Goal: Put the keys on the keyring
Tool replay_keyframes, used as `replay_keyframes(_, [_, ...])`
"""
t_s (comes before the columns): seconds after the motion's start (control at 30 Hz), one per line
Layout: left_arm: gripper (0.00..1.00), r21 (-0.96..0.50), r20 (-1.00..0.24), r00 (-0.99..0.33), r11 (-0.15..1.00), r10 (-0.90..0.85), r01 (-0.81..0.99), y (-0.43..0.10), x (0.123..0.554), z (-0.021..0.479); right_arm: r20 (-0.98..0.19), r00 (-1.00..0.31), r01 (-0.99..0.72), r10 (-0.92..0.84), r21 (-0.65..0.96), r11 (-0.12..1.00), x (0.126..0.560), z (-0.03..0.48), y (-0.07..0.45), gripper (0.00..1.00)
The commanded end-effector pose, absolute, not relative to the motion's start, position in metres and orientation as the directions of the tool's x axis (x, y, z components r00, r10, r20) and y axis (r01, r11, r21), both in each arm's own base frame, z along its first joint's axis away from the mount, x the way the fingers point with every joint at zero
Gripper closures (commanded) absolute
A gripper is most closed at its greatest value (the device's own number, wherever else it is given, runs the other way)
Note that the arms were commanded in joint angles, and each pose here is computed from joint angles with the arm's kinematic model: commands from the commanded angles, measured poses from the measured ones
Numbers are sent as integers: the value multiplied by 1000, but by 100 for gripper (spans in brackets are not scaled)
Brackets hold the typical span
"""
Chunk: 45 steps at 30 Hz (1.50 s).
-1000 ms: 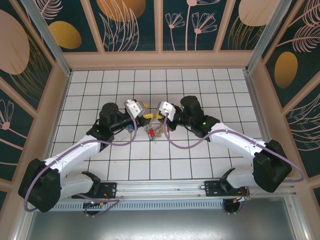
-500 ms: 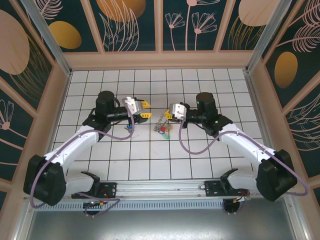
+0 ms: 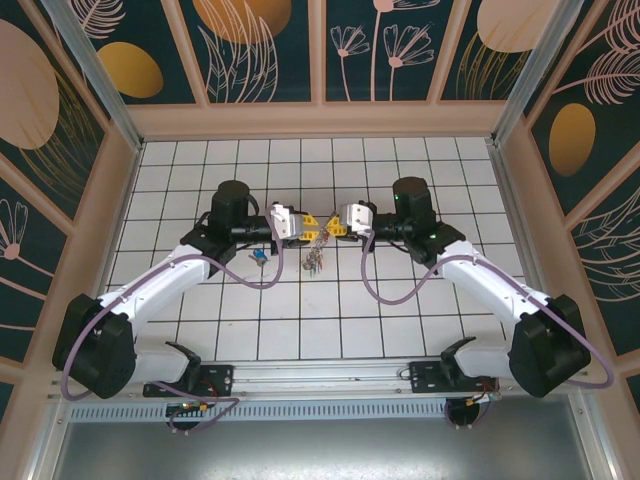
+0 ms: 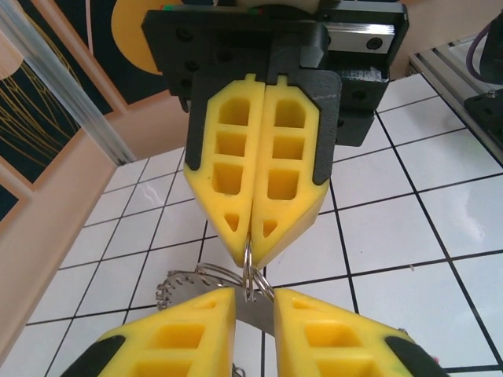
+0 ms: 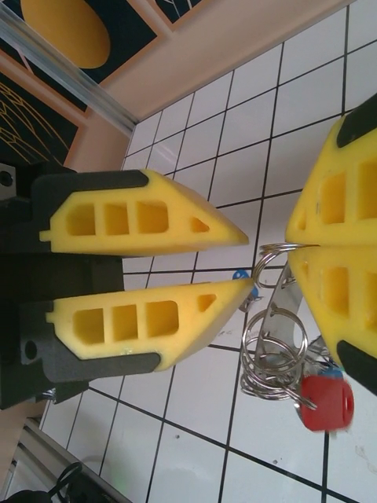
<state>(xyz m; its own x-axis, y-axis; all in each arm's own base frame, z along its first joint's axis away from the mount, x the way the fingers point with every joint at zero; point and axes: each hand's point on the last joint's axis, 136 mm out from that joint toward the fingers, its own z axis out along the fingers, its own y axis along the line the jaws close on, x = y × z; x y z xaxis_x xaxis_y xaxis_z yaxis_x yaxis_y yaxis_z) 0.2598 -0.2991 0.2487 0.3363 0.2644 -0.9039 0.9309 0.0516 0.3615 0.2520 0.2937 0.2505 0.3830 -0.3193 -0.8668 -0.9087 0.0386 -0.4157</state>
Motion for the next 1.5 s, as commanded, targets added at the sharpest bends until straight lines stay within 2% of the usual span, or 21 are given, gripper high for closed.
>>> replay_keyframes(0.0, [80,395,-889,375,29,263,918,-304,259,252,-856,458,-882,-239,-471,-4,245,277,302,100])
replay_keyframes(0.37, [80,427,-872,389,73,299,901,-303,267,251,-851,468,-881,-237,-468,-59,238,276,313,100])
replay_keyframes(0.7, [76,466,-845,395,132,362,875,-295,278,246,-851,468,-883,-237,-458,-97,234,274,321,100])
replay_keyframes(0.9, [83,473,-830,397,116,392,873,-293,277,238,-852,472,-882,-229,-456,-120,230,277,324,100])
replay_keyframes(1.1, [81,493,-810,410,109,420,863,-289,277,234,-852,467,-884,-236,-447,-134,226,275,324,100])
replay_keyframes(1.27, [80,470,-830,417,64,371,880,-296,269,234,-853,473,-881,-222,-453,-135,222,278,328,100])
replay_keyframes(1.47, [82,467,-838,417,69,352,881,-299,269,235,-858,468,-883,-212,-448,-137,220,275,334,100])
